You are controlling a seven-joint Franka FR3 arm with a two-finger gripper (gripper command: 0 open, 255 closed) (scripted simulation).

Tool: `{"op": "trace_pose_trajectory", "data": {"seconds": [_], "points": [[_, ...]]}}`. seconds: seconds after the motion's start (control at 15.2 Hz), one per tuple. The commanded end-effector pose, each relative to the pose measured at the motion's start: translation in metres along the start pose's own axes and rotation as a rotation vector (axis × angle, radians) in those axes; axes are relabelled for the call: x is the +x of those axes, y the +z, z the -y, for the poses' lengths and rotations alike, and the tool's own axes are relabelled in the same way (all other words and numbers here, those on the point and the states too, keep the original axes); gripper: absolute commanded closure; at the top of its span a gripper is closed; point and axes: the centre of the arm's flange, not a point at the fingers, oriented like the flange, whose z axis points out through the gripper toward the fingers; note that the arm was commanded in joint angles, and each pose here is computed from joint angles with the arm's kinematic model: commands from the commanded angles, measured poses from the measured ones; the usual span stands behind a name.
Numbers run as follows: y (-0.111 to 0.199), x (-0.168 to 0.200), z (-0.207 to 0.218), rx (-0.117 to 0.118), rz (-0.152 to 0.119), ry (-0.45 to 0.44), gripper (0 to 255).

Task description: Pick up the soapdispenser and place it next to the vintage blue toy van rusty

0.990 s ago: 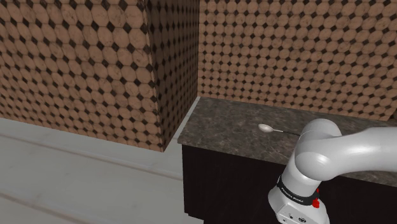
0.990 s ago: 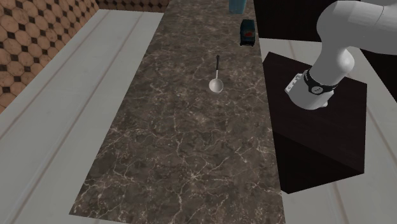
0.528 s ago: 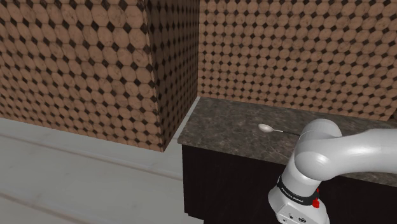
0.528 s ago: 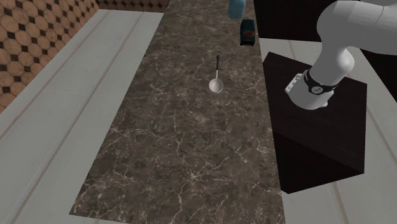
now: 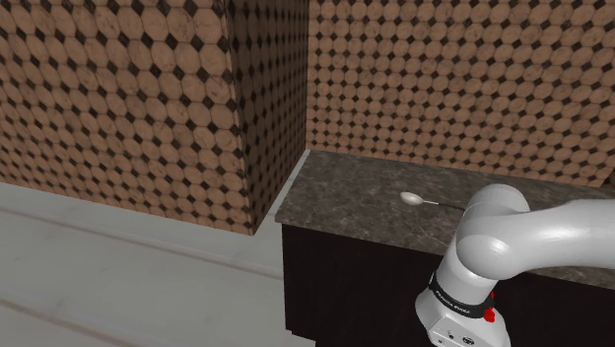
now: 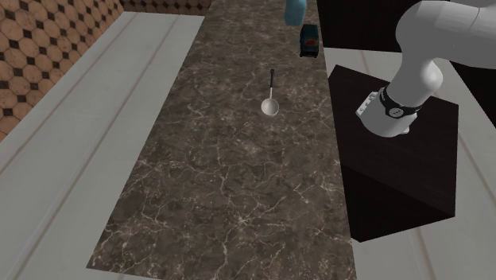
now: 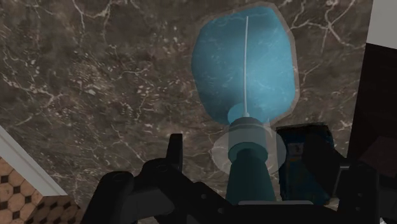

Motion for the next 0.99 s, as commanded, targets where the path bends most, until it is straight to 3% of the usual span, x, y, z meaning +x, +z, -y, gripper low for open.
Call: {"op": "trace_pose_trajectory", "data": {"seconds": [0.0, 0.13, 0.4, 0.92], "points": [[0.0, 0.0, 0.0, 0.0, 0.0, 0.0, 0], [0.0, 0.0, 0.0, 0.0, 0.0, 0.0, 0], [-0.05, 0.0, 0.0, 0.0, 0.0, 0.0, 0], [-0.05, 0.0, 0.0, 0.0, 0.0, 0.0, 0]]}}
